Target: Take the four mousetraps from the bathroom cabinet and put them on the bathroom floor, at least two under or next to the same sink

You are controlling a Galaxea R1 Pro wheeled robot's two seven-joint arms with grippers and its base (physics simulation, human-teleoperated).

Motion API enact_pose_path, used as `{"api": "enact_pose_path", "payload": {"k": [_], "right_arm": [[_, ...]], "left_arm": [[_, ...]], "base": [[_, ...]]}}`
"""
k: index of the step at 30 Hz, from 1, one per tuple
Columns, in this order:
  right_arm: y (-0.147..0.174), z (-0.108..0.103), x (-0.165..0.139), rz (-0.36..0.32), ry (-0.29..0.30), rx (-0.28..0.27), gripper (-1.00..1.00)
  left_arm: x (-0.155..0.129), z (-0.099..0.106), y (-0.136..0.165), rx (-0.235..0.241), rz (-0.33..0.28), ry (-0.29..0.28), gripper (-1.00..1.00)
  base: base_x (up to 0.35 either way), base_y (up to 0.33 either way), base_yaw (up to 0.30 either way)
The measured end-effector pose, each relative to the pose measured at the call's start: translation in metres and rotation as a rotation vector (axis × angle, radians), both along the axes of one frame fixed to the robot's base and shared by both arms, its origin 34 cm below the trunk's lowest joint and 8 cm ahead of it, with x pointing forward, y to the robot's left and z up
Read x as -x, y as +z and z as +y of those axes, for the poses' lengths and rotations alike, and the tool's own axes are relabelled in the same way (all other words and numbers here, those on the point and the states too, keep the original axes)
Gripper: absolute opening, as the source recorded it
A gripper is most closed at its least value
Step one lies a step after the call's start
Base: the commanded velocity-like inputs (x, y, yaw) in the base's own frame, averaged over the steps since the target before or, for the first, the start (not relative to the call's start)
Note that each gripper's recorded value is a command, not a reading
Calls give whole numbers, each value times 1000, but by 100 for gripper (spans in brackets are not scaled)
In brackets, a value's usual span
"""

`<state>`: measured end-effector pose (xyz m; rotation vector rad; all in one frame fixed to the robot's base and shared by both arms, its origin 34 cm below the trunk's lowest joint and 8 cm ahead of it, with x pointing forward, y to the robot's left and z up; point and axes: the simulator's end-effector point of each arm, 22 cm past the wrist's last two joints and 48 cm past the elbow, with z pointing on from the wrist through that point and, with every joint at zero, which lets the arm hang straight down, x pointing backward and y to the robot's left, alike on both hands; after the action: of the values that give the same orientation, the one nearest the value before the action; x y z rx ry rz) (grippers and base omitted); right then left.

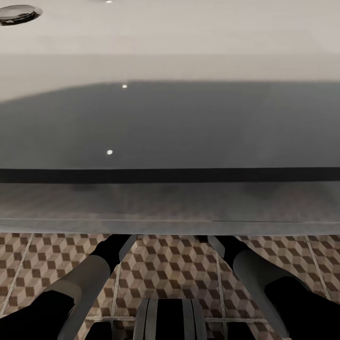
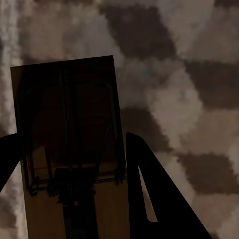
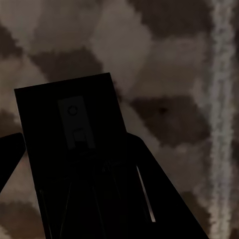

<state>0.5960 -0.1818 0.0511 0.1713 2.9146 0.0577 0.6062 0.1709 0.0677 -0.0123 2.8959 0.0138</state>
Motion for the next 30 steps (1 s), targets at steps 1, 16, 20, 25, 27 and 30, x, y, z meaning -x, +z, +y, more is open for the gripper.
{"api": "enact_pose_path", "payload": {"k": [1, 16, 20, 25, 27, 30], "right_arm": [[0, 0, 0, 0, 0, 0, -100], [0, 0, 0, 0, 0, 1, -100], [0, -1, 0, 0, 4, 3, -100], [0, -1, 0, 0, 4, 4, -100], [0, -1, 0, 1, 3, 4, -100], [-1, -2, 0, 3, -7, 2, -100]], "left_arm": [[0, 0, 0, 0, 0, 0, -100], [0, 0, 0, 0, 0, 0, -100], [0, 0, 0, 0, 0, 0, -100], [0, 0, 0, 0, 0, 0, -100], [0, 0, 0, 0, 0, 0, -100], [0, 0, 0, 0, 0, 0, -100]], "base": [[0, 0, 0], [0, 0, 0], [0, 0, 0], [0, 0, 0], [0, 0, 0], [0, 0, 0]]}}
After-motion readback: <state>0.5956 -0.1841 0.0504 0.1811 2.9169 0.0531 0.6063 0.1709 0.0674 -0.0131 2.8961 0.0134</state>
